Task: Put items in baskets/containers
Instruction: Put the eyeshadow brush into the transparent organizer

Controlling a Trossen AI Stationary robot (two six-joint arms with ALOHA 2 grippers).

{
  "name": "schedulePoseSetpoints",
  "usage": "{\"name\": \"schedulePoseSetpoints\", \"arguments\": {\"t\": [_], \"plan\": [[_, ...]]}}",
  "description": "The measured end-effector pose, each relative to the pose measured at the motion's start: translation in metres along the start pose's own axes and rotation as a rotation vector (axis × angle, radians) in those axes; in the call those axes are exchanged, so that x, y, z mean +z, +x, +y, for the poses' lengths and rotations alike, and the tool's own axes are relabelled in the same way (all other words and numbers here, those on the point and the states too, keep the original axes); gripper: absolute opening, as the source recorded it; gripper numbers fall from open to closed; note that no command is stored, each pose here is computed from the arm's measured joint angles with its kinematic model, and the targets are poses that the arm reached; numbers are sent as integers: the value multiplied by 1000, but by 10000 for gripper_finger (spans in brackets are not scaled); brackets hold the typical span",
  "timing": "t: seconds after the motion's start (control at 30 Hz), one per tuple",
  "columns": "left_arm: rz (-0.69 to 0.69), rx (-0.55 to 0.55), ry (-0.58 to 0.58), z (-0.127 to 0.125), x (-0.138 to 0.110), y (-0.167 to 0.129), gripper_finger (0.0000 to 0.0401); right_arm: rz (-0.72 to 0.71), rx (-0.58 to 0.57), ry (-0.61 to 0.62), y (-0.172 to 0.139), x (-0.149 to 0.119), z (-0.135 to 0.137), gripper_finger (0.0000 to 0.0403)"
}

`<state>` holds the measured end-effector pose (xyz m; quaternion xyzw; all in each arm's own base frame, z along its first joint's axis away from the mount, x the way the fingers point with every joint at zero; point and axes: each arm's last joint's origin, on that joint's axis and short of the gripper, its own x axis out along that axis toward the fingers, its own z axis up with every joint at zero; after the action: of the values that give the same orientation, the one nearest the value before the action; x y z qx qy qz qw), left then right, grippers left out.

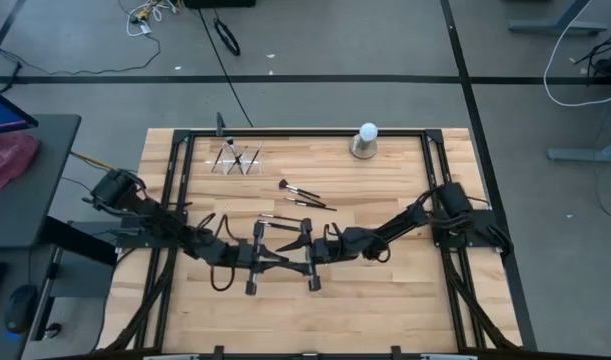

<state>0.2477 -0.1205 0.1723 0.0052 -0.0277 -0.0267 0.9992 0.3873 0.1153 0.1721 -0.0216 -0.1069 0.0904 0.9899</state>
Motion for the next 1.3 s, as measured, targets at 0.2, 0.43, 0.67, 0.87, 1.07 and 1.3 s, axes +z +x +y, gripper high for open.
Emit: {"name": "schedulePoseSetpoints", "arguments": {"t": [0.2,0.43,0.67,0.87,1.07,1.3], "plan": [[161,181,-6,8,-5,-6,12,90,-145,-13,-36,35,5,191],[381,490,-40,55,16,-36,12,100,-180,-14,-81,54,22,172],[439,837,-99,127,48,-89,12,125,-187,-9,-88,44,27,153],[497,1034,-143,176,75,-123,12,111,-206,-5,-87,44,22,142],[613,1083,-174,217,72,-133,12,105,-208,-5,-86,44,21,137],[811,1173,-208,254,44,-136,25,106,-205,-3,-86,44,21,137]]}}
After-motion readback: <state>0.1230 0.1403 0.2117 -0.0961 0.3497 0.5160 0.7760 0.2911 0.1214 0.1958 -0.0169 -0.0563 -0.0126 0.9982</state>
